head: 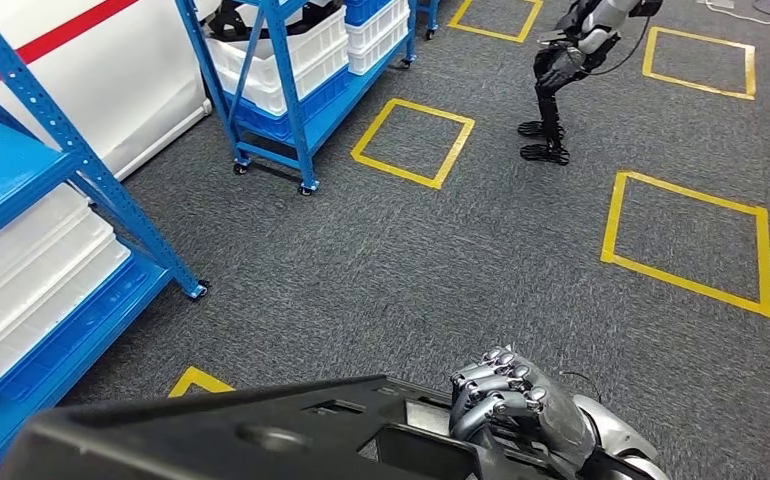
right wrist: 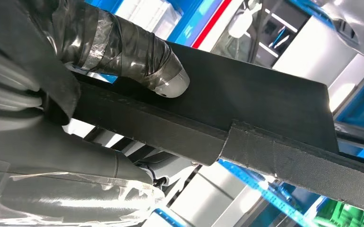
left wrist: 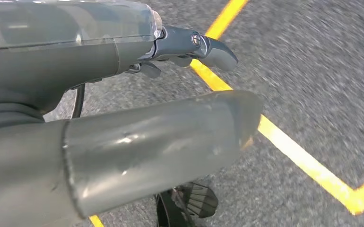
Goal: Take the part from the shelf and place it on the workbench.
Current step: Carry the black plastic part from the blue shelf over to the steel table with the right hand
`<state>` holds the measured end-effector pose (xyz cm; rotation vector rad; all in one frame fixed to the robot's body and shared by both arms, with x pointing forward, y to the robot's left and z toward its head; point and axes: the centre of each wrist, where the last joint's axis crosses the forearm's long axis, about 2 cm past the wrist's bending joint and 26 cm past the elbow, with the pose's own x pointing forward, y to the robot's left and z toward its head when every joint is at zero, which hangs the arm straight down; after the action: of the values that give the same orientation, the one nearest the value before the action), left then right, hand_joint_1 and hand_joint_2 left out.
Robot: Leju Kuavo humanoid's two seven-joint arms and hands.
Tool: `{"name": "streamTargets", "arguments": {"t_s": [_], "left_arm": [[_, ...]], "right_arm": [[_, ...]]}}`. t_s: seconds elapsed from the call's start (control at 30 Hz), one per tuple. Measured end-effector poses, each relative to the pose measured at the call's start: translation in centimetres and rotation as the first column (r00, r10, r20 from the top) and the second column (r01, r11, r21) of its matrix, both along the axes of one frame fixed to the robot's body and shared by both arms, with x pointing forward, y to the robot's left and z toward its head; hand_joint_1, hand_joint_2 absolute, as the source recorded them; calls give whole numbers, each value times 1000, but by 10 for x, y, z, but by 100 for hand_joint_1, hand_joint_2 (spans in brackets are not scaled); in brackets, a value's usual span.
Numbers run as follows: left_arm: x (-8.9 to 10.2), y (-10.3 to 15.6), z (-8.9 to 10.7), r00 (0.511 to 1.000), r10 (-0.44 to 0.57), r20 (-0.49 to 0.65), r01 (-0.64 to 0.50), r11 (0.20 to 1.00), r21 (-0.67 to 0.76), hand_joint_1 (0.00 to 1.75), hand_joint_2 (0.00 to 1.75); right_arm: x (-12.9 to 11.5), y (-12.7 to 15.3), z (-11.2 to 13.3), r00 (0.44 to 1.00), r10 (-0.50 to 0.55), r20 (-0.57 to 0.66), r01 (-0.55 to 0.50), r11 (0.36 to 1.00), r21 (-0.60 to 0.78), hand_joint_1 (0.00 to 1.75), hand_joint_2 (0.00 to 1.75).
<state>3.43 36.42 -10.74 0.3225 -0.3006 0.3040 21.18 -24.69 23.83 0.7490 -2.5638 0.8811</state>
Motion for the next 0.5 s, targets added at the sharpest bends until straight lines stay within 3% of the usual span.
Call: {"name": "streamTargets", "arguments": {"t_s": [0.5], "left_arm": [[-4,2,0,999,-12,-31,12,1000,11,0,0]], "right_arm": [[-6,10,-1,1000,29,-11,-29,999,25,175,175]]}}
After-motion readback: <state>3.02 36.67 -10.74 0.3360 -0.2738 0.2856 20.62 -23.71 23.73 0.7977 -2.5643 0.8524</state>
